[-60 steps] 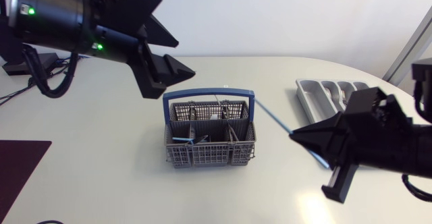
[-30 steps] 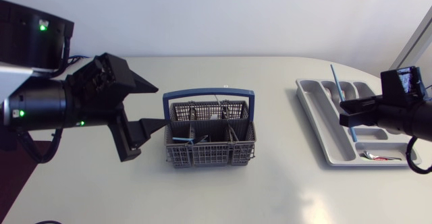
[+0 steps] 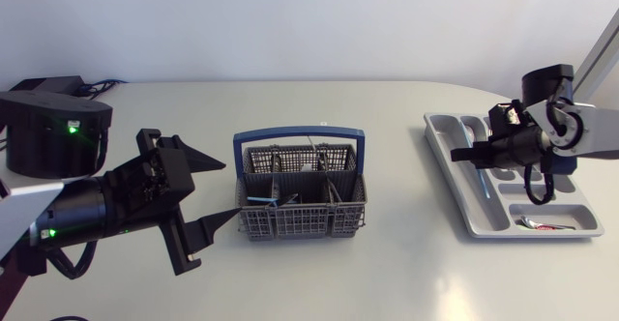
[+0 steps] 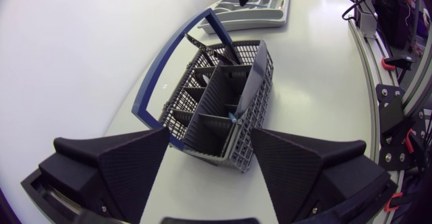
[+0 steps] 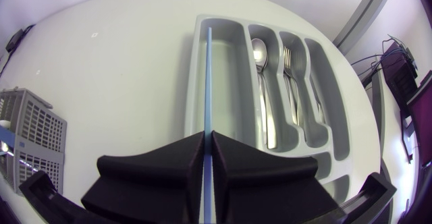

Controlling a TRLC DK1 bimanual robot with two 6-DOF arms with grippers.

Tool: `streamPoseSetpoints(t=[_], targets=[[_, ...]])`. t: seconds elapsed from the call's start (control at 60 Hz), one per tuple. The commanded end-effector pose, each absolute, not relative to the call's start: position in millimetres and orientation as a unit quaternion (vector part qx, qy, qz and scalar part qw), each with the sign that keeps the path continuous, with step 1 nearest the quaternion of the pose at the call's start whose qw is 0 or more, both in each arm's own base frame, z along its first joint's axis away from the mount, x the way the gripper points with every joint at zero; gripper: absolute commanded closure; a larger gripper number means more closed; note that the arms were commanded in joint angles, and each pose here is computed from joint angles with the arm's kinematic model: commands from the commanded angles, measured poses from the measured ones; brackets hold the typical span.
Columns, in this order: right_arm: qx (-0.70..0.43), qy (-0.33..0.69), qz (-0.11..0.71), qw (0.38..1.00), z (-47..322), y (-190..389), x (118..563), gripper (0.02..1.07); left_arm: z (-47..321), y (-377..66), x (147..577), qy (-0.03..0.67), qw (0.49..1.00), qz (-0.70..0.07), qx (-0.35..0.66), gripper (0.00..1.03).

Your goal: Sort the cutlery from the basket into the organizer compartments.

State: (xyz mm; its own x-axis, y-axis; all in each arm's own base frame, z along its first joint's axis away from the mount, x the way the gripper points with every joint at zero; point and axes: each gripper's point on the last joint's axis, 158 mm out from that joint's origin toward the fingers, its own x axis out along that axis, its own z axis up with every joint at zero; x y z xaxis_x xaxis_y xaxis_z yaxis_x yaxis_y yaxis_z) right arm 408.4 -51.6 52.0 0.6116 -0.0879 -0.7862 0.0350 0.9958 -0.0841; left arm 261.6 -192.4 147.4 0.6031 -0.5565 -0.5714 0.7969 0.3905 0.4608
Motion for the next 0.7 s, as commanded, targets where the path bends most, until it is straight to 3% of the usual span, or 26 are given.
streamPoseSetpoints(t=[0.0, 0.333, 0.55, 0.683], targets=[[-0.021, 0.463, -0.040, 0.885, 29.6, -52.5, 421.3, 1.01, 136.3, -194.4, 255.6, 0.163, 0.810, -0.423, 0.371, 0.21], [-0.025, 0.507, -0.059, 0.860, -15.5, -68.5, 434.8, 0.98, 129.8, -201.0, 251.7, 0.153, 0.813, -0.429, 0.364, 0.24], [-0.031, 0.511, -0.056, 0.857, -18.9, -69.3, 433.4, 0.65, 123.2, -206.9, 255.3, 0.166, 0.810, -0.434, 0.358, 0.31], [-0.044, 0.494, -0.058, 0.866, -0.1, -66.4, 428.4, 0.47, 125.9, -209.8, 253.4, 0.163, 0.811, -0.440, 0.350, 0.36]])
